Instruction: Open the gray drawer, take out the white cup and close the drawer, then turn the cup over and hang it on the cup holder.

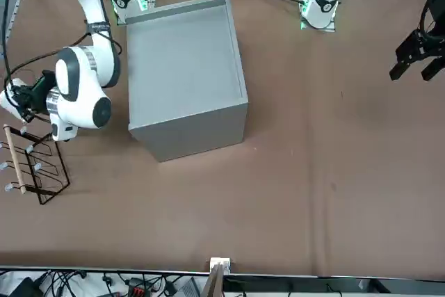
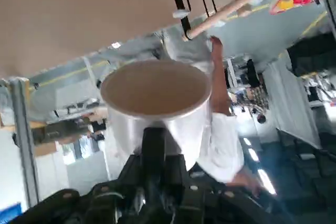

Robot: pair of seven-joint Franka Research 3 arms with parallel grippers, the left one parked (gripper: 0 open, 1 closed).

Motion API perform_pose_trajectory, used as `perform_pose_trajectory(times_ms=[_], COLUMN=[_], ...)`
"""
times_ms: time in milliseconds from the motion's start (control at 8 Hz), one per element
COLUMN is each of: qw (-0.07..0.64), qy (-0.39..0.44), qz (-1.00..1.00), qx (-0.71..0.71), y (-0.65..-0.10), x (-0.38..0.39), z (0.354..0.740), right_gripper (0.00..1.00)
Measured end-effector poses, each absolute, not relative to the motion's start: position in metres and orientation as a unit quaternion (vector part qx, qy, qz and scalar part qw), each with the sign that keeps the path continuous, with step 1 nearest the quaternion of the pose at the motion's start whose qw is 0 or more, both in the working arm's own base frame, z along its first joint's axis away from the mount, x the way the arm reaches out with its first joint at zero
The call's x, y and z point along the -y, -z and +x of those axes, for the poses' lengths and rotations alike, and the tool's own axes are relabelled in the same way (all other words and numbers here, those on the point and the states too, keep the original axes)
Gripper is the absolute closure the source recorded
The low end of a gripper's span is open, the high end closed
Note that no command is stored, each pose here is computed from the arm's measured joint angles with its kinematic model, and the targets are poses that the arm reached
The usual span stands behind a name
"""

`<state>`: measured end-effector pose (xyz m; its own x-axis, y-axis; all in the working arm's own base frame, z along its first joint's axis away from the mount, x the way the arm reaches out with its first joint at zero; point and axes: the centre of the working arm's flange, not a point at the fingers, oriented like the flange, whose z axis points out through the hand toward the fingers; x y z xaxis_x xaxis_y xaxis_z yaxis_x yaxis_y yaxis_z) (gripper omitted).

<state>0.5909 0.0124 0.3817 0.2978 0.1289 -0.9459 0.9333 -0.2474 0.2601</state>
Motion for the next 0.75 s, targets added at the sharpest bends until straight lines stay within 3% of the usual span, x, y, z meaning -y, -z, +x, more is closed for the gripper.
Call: perform_pose_trajectory(times_ms=[750], qw=[0.556], qy=[0.48], qz=[0.534], qx=[-0.419], y=[-0.329], x=[0.002], z=[0.608], right_gripper=[0.8])
